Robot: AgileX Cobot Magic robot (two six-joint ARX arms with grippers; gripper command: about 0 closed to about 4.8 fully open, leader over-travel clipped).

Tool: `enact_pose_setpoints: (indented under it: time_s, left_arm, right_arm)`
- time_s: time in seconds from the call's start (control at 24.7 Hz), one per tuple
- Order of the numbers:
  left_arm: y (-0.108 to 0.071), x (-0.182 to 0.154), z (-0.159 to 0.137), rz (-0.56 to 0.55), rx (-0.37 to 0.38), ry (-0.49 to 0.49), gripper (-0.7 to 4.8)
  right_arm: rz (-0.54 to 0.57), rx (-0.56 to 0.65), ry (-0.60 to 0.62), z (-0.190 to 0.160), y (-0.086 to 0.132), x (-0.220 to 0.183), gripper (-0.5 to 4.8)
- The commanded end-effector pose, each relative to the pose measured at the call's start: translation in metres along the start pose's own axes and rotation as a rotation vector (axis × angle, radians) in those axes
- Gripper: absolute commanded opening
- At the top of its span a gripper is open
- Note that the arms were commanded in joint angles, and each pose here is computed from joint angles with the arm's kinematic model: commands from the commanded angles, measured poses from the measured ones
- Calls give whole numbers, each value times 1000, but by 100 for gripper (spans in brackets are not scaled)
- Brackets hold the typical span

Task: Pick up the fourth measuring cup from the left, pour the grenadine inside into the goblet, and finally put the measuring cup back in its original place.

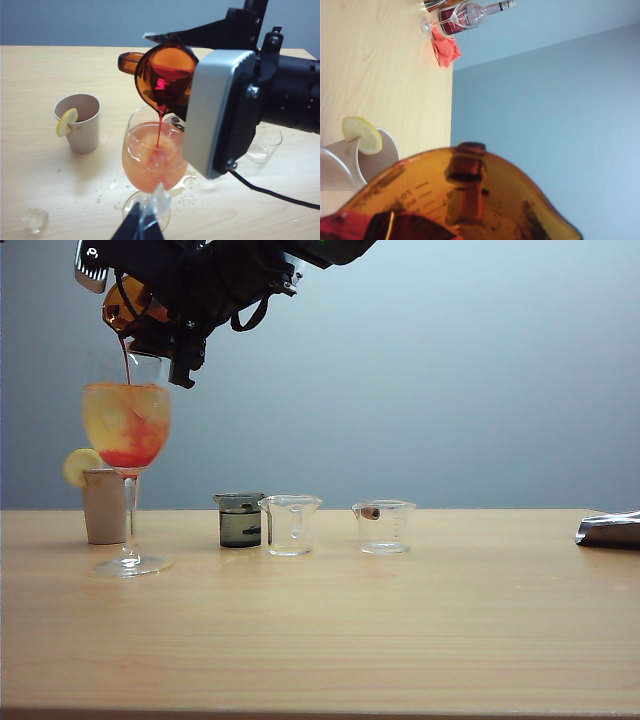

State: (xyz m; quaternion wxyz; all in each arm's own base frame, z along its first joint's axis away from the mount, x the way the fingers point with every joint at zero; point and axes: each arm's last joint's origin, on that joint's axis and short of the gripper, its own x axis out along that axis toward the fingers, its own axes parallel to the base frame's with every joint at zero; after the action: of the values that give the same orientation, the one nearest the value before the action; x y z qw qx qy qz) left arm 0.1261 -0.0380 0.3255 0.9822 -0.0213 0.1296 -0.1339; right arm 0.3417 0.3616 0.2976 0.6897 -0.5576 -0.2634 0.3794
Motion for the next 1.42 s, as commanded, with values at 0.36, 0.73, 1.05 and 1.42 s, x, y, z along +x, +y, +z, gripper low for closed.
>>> enact_pose_setpoints:
  time_s: [0.36, 0.73, 1.05, 1.42]
  left_arm:
    - [0, -1, 2, -6, -3, -13, -6]
    - [0, -1, 2, -6, -3, -13, -6]
    - [0, -1, 2, -6, -3, -13, -6]
    - [-1, -1, 2, -20, -4, -12, -6]
  right_arm:
    - [-39, -38, -10, 2, -7, -1, -5]
    - [-40, -91, -9, 2, -7, -1, -5]
    - [-41, -120, -9, 2, -7, -1, -5]
    - [-41, -177, -9, 3, -7, -1, -5]
